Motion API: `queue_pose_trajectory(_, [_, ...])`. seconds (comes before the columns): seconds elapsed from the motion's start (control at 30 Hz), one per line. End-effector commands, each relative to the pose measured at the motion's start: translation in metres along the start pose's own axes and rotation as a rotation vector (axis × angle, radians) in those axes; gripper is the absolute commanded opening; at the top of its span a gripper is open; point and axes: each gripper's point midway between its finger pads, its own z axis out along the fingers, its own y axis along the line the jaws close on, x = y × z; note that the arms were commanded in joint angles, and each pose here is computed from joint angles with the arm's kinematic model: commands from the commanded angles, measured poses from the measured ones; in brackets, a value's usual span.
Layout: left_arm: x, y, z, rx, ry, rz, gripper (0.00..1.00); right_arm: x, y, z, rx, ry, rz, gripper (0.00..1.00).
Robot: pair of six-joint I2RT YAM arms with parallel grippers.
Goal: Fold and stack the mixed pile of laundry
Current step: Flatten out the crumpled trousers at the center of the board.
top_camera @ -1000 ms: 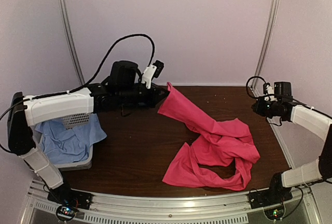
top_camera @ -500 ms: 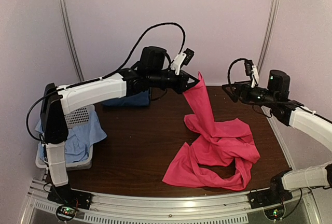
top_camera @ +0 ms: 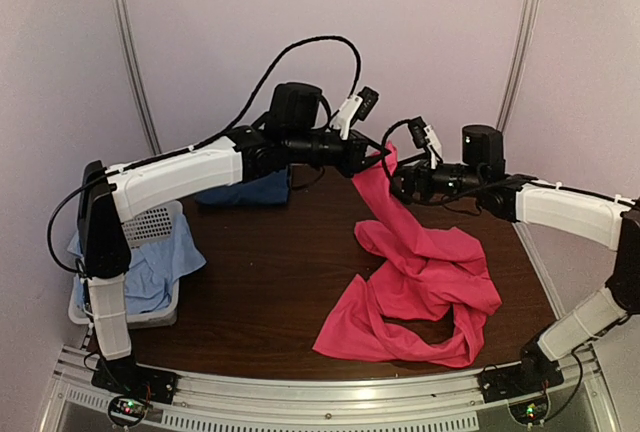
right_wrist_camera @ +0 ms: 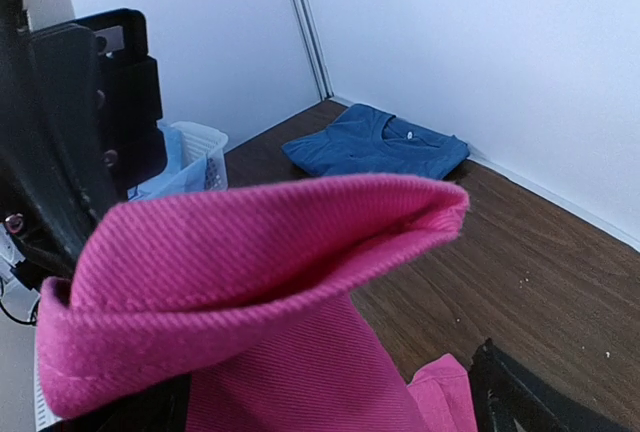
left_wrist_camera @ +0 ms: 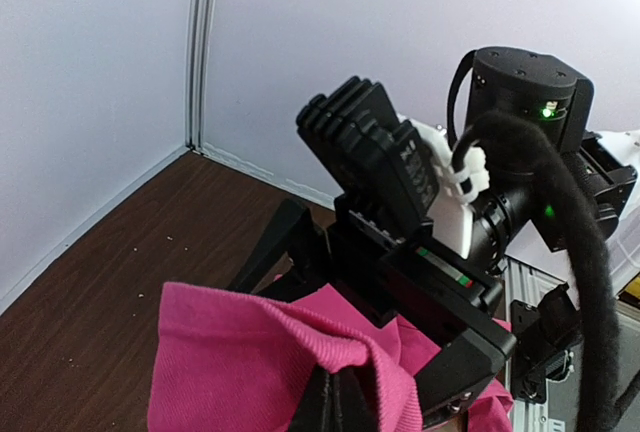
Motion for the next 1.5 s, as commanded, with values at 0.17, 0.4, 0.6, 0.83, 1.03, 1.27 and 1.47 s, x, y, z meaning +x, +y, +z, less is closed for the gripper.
queue_pose_trajectory(0.17, [-0.036,0.027,-0.023,-0.089,-0.084,-0.004,0.0,-0.017,0.027,-0.036,0.001,-0.052,-0.045,1.0])
queue_pose_trajectory(0.4, [-0.031,0.027,-0.017,-0.075,-0.069,-0.003,0.0,-0.022,0.016,-0.035,0.064,-0.035,0.001,1.0])
queue_pose_trajectory(0.6, [-0.041,0.018,-0.017,-0.031,-0.093,0.01,0.0,-0.014,-0.006,-0.016,0.176,-0.001,0.015,0.99])
queue_pose_trajectory(0.83, [-0.044,0.027,-0.019,-0.078,-0.106,0.005,0.03,-0.012,-0.025,0.002,0.243,0.026,0.019,0.12])
queue_pose_trajectory(1.03, [0.022,0.104,-0.029,-0.245,-0.039,-0.219,0.68,-0.035,-0.102,-0.074,0.671,-0.044,0.039,0.0])
queue_pose_trajectory(1.27, [0.137,0.143,0.003,-0.316,0.17,-0.319,0.81,-0.043,-0.166,-0.204,1.11,-0.133,0.126,0.0])
queue_pose_trajectory(1.47, [0.199,0.158,0.041,-0.277,0.228,-0.457,0.96,-0.04,-0.171,-0.253,1.249,-0.154,0.153,0.0])
